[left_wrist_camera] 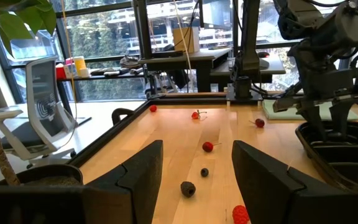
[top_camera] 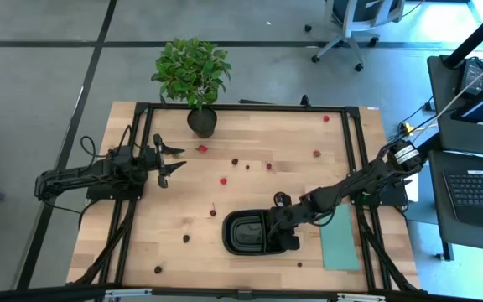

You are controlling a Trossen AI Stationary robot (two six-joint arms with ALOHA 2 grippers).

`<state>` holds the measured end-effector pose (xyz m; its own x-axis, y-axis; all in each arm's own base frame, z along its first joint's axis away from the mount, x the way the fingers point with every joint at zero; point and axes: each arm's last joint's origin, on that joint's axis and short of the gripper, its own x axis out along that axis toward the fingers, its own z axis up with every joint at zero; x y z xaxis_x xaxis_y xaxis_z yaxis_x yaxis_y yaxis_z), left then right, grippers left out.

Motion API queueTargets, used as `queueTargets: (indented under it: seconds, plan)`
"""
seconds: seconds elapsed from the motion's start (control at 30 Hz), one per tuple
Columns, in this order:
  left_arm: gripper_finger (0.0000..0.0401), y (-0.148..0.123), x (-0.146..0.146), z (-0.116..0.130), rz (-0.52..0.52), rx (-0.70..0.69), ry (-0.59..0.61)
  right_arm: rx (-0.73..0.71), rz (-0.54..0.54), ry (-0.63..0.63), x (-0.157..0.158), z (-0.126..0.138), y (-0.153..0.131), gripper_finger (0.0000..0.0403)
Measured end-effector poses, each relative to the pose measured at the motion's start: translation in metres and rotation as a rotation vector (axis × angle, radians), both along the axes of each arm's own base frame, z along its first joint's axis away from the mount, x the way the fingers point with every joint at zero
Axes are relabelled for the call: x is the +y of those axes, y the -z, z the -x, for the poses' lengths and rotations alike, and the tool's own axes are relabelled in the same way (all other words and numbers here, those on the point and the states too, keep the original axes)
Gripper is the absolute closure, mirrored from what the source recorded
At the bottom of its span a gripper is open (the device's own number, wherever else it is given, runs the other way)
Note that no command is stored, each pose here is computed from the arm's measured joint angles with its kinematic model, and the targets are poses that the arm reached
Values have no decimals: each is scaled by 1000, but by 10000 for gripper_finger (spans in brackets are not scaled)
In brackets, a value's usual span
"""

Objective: Pick and placing Produce into tupperware
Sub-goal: Put the top right black cherry into the right side of the black container, then put the right red cherry into the right side of the black container

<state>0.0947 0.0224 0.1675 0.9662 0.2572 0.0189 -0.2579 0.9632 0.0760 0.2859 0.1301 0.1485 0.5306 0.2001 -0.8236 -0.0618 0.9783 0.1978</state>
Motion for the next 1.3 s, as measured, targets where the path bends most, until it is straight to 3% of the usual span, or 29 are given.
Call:
queueTargets:
  seconds: [0.6, 0.93, 1.3]
  plan:
    - [215, 0, 0, 0, 0, 0, 0, 1, -13, -14, 0, 2, -5, 203]
    - [215, 0, 0, 0, -1, 1, 1, -53, -50, -16, -12, 36, -65, 201]
    - [215, 0, 0, 0, -1, 1, 0, -8, 70, 212, -39, 82, -96, 201]
